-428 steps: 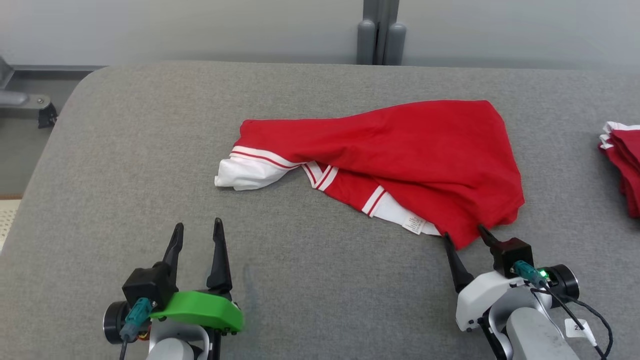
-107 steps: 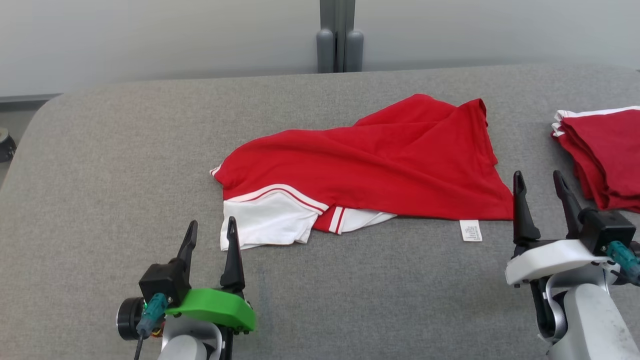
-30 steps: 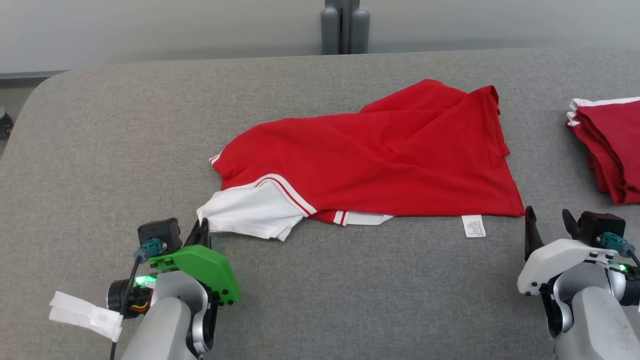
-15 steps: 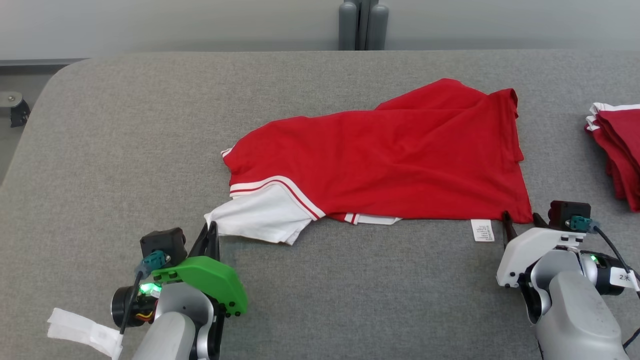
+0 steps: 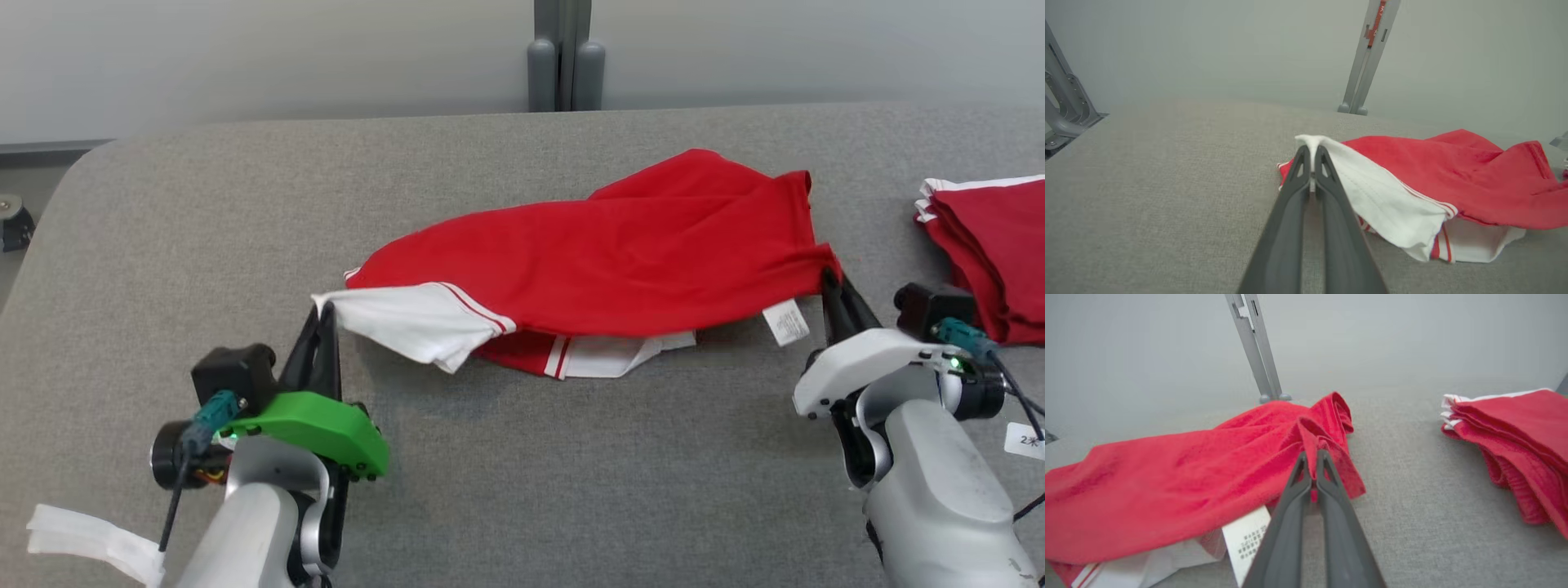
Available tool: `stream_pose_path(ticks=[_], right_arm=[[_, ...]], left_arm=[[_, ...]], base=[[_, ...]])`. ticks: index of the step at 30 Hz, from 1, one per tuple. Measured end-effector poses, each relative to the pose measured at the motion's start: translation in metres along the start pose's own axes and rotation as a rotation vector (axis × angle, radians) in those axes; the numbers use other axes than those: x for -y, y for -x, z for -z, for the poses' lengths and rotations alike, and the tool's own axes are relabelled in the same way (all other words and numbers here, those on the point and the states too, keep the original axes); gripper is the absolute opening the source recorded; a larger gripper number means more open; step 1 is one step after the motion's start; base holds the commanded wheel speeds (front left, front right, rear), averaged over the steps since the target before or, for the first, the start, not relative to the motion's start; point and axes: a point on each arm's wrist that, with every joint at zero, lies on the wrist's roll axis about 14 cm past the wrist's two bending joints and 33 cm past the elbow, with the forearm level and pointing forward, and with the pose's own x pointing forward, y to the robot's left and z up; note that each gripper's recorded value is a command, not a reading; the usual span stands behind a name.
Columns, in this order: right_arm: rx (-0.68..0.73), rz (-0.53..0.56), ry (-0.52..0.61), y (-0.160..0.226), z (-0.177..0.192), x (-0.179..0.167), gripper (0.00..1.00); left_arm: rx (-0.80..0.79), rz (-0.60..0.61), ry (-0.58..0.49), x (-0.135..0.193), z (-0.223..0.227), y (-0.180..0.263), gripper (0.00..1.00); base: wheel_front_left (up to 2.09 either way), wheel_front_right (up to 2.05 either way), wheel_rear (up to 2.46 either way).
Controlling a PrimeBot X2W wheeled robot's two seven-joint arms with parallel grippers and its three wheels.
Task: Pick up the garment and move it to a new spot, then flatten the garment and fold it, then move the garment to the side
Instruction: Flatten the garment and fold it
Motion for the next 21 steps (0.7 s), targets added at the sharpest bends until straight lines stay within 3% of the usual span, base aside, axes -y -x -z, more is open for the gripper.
stream_pose_path(ticks=[8, 14, 21], right_arm=[[0.369, -0.054, 0.031, 0.035, -0.114, -0.002, 0.0], [0.676, -0.069, 0.101, 0.109, -0.214, -0.008, 0.0], [0.907, -0.026, 0.193, 0.196, -0.284, -0.013, 0.0]], left_arm=[[0.379, 0.129, 0.011, 0.036, -0.119, 0.012, 0.0], [0.762, 0.27, -0.078, 0.075, -0.23, 0.065, 0.0], [1.076, 0.39, -0.205, 0.112, -0.312, 0.136, 0.0]], base=[[0.0, 0.0, 0.0], [0.0, 0.0, 0.0], [0.0, 0.0, 0.0]])
